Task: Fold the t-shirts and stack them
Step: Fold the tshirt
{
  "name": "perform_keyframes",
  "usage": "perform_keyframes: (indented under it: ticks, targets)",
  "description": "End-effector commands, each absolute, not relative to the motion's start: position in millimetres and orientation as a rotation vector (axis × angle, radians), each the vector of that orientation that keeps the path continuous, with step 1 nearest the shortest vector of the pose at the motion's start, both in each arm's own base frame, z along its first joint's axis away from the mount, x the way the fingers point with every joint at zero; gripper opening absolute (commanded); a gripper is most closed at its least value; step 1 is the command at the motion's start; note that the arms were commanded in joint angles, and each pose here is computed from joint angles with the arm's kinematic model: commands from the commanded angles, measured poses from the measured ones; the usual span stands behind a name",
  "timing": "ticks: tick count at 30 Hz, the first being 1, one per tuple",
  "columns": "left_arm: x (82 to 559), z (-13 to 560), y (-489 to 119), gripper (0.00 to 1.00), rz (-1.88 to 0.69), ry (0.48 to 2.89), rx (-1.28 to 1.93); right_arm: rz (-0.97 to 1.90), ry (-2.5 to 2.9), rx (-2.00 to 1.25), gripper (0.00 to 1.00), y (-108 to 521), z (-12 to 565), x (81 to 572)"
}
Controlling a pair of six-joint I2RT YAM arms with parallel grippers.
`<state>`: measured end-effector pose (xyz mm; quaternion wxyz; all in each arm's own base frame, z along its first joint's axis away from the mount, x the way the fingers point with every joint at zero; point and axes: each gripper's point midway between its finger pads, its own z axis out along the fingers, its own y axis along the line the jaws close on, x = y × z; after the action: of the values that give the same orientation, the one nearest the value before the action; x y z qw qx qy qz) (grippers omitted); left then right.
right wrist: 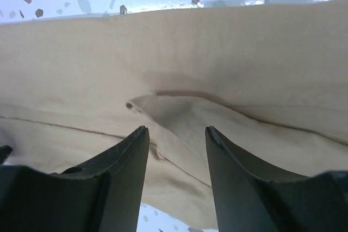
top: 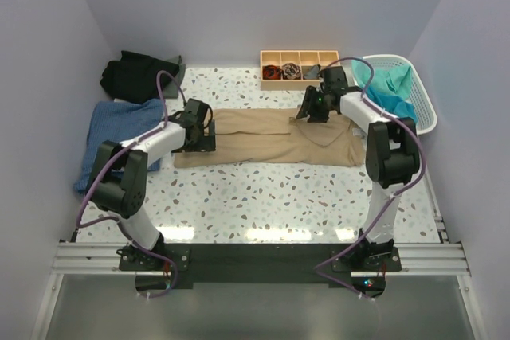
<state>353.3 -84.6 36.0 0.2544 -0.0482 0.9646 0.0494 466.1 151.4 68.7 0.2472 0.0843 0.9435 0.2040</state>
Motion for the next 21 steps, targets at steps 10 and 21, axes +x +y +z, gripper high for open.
perform_keyframes:
  ticks: [10, 21]
  targets:
    - [375, 67, -91, 1.0, 0.096, 2.521, -0.127, 0.267, 2.524, 0.168, 0.54, 103, 124, 412]
    - [372, 67, -93, 1.0, 0.071, 2.525, -0.117, 0.312, 2.571, 0.335, 0.51, 94, 80, 369]
